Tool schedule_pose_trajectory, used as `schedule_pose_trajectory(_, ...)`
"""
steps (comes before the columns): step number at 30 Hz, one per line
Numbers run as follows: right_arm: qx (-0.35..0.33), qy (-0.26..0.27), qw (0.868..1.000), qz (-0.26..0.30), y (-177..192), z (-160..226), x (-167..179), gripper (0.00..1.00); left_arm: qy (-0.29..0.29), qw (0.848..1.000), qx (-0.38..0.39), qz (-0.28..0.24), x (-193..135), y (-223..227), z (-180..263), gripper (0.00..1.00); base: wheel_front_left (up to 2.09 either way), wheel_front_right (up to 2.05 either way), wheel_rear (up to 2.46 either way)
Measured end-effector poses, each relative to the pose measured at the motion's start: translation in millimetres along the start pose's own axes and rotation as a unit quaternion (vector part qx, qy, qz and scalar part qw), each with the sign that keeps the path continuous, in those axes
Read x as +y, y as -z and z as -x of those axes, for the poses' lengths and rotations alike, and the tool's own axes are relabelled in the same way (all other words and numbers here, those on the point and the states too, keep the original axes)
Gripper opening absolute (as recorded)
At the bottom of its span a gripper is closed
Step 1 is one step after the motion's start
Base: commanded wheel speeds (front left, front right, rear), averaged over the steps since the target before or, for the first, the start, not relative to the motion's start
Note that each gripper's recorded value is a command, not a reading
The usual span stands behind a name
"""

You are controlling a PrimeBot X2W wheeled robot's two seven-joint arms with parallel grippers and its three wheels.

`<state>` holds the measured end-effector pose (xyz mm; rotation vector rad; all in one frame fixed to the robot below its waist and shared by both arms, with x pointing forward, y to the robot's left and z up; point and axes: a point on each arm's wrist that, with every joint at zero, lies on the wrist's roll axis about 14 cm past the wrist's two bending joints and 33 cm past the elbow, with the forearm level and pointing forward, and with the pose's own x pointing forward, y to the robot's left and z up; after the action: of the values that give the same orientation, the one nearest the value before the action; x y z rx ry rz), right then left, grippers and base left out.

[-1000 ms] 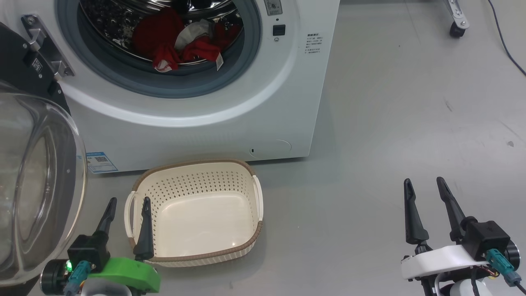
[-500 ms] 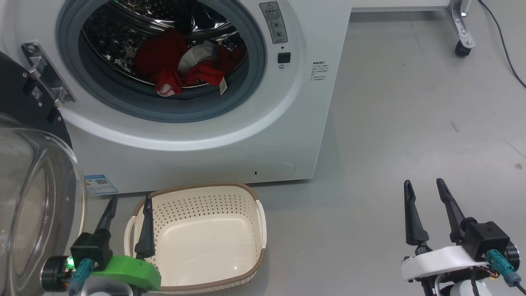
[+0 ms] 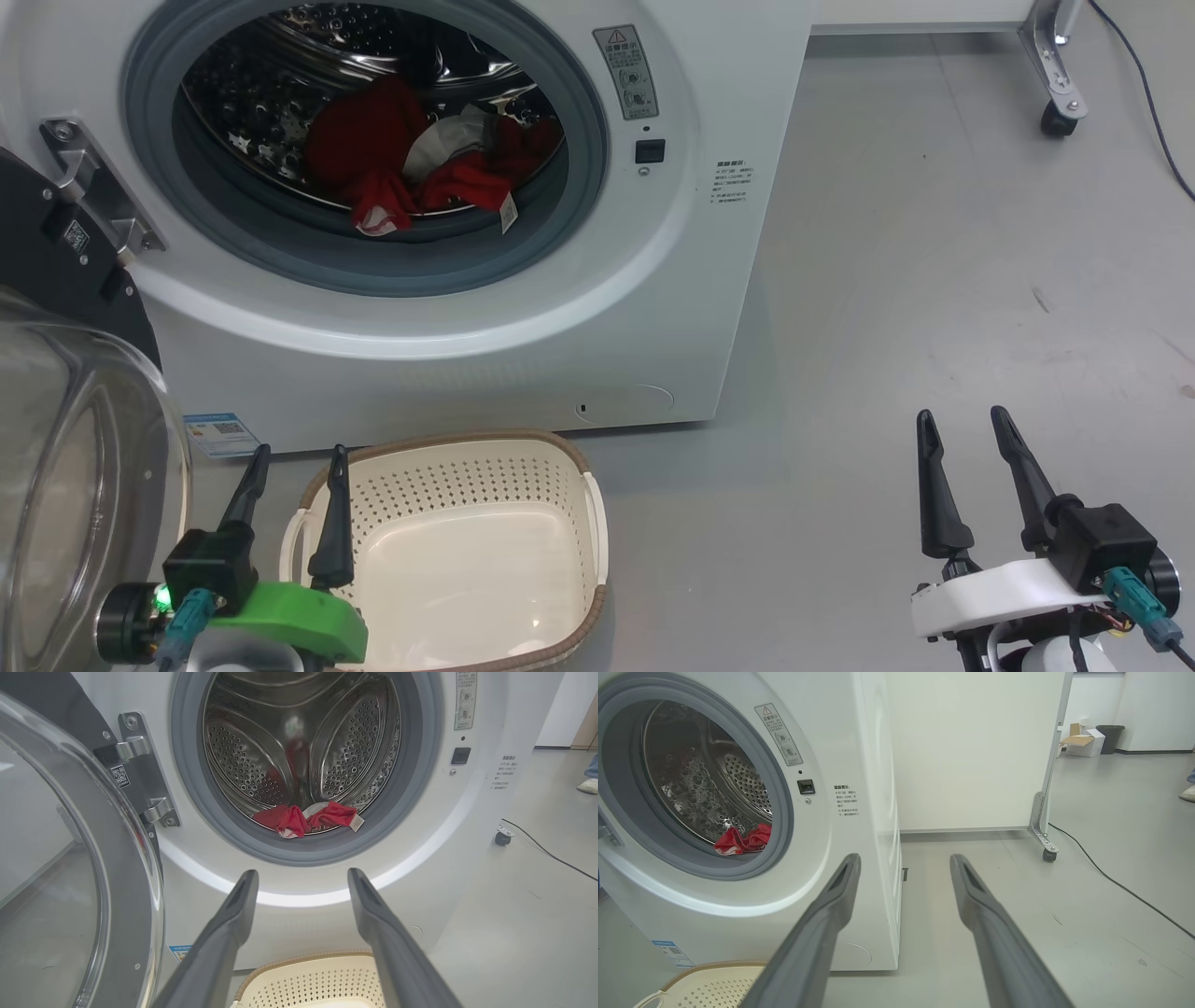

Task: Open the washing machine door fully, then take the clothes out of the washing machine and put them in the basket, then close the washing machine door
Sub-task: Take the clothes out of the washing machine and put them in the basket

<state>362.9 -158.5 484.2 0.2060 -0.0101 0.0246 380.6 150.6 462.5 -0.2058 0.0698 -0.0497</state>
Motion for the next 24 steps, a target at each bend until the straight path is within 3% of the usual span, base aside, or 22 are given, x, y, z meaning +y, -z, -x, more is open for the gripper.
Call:
schedule_pose_trajectory(21, 0.007, -0.002, 1.0, -0.001, 4.5, -2.0, 1.0, 1.0, 0.006, 1.0, 0.012, 0.004, -3.0, 7.8, -1.6, 1.0, 0.0, 0.0, 0.0)
schedule_pose_trajectory(24, 0.013, -0.002, 1.0, -0.001, 8.4, -3.3, 1.5, 1.0, 0.006, 1.0, 0.014, 0.024, -3.7, 9.1, -7.9, 1.0, 0.0, 0.0, 0.0)
